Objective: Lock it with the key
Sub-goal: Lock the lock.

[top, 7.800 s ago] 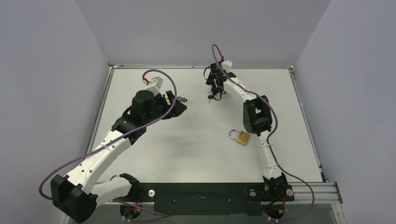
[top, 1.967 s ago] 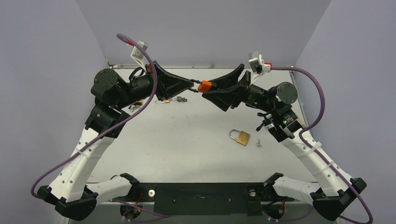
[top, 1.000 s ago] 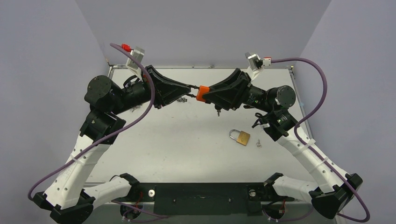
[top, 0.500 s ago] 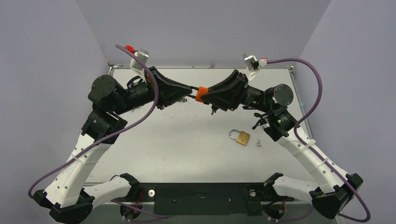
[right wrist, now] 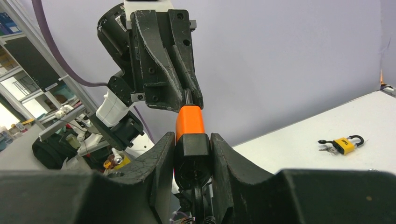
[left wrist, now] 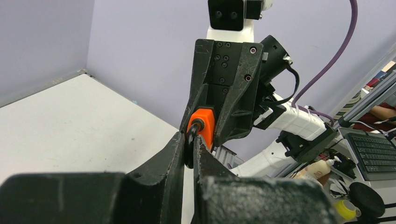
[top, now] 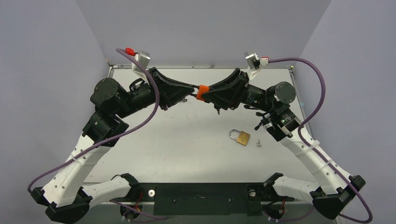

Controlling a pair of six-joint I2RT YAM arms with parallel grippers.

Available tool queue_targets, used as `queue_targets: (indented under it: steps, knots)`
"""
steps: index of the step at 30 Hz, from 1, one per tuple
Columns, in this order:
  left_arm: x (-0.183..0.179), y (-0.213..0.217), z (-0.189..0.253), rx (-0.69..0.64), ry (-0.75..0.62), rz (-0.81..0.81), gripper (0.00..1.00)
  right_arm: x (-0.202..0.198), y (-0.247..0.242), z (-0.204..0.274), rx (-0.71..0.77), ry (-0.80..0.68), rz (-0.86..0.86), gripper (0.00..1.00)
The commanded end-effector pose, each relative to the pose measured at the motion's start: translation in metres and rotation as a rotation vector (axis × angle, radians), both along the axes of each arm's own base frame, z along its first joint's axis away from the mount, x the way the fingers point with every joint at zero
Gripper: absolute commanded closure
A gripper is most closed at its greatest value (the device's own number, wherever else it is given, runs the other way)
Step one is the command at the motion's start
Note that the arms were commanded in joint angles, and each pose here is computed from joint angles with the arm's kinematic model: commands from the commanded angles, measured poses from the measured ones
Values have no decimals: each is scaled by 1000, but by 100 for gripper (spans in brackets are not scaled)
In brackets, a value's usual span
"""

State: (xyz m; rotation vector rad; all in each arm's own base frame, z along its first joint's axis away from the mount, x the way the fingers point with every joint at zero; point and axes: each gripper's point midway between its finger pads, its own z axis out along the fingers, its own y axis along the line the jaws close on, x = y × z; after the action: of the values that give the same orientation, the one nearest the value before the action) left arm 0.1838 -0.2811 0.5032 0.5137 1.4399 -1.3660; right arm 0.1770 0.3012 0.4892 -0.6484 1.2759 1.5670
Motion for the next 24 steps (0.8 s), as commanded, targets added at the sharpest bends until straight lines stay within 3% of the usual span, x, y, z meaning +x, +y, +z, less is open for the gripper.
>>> queue_targets:
  steps: [1, 24]
  knots:
    - [-13, -35, -59, 157, 122, -122, 100, -5, 2, 37, 82, -105, -31, 100]
    - [-31, -63, -70, 186, 139, -192, 100, 0, 13, 32, 53, -99, -34, 100]
